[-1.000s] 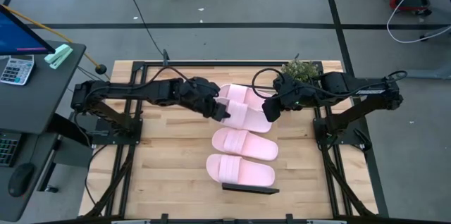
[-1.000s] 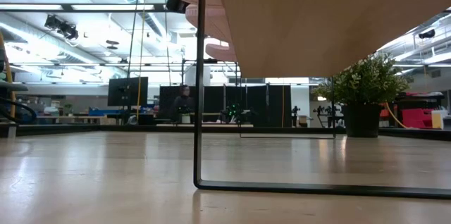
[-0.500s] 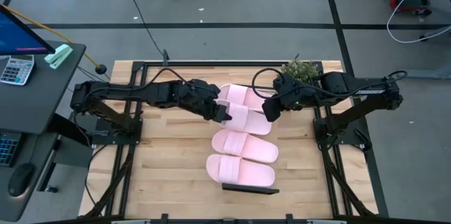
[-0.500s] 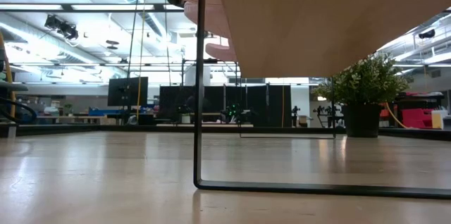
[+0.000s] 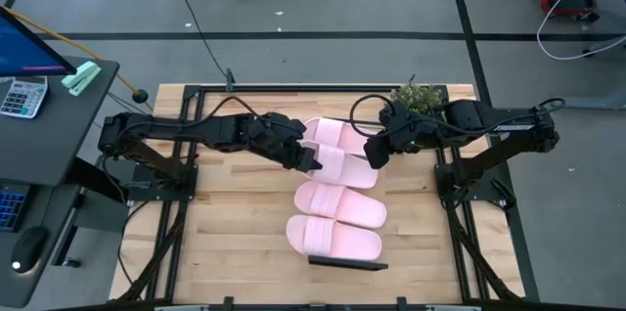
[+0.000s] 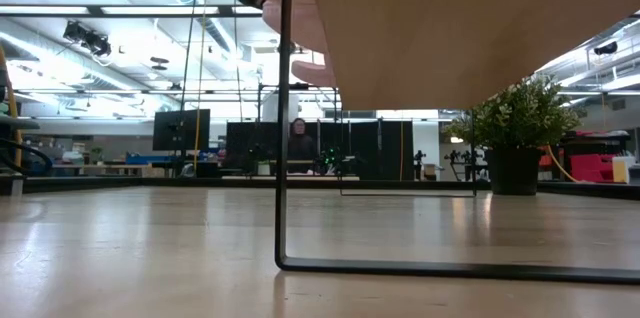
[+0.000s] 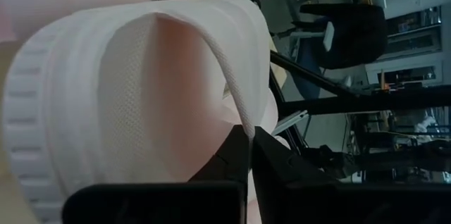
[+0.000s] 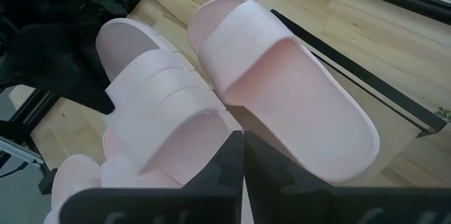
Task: Pick and place slides into the shelf
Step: Adjust the pink slippers on the shelf
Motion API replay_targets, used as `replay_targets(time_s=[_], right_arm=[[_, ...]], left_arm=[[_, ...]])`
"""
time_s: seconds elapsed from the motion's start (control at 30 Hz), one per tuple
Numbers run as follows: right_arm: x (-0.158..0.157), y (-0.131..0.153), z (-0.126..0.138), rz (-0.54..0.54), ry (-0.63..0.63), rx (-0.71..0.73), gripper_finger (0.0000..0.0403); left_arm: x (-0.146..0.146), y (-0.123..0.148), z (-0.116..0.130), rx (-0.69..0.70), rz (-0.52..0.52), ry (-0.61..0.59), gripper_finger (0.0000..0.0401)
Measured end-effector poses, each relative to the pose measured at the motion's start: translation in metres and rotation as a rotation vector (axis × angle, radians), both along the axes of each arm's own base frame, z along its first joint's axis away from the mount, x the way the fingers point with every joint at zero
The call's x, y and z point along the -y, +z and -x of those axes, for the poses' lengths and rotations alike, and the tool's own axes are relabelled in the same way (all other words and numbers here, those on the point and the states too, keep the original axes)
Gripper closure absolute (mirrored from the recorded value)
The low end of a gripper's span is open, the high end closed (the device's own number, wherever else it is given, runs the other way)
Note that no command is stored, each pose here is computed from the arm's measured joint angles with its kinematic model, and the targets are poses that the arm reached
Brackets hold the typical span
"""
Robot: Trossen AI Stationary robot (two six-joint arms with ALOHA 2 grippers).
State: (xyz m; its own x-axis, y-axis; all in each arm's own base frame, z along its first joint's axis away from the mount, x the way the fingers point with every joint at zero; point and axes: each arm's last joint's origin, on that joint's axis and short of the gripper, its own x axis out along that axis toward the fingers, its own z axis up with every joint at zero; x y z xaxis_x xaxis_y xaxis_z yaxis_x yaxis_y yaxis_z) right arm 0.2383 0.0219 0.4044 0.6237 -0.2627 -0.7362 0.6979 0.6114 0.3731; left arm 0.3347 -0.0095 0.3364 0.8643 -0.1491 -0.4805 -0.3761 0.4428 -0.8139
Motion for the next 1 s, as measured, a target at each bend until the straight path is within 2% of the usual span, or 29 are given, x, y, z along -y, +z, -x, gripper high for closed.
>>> replay_targets(time_s=[0.27, 0.5, 0.77, 1.0], right_arm=[[0.0, 0.0, 0.0, 0.001, 0.001, 0.0, 0.0385], [0.0, 0.0, 0.0, 0.001, 0.001, 0.0, 0.0385], [0.0, 0.0, 0.0, 0.0, 0.001, 0.0, 0.0385], [0.0, 0.0, 0.0, 0.0, 0.001, 0.0, 0.0385]], left_arm=[[-0.001, -0.001, 0.0, -0.009, -0.004, -0.005, 0.0377], [-0.001, -0.002, 0.001, -0.021, -0.021, -0.008, 0.0392], [-0.001, 0.012, -0.006, 0.144, -0.017, -0.002, 0.0394], [-0.001, 0.007, -0.008, 0.111, -0.021, 0.003, 0.039]])
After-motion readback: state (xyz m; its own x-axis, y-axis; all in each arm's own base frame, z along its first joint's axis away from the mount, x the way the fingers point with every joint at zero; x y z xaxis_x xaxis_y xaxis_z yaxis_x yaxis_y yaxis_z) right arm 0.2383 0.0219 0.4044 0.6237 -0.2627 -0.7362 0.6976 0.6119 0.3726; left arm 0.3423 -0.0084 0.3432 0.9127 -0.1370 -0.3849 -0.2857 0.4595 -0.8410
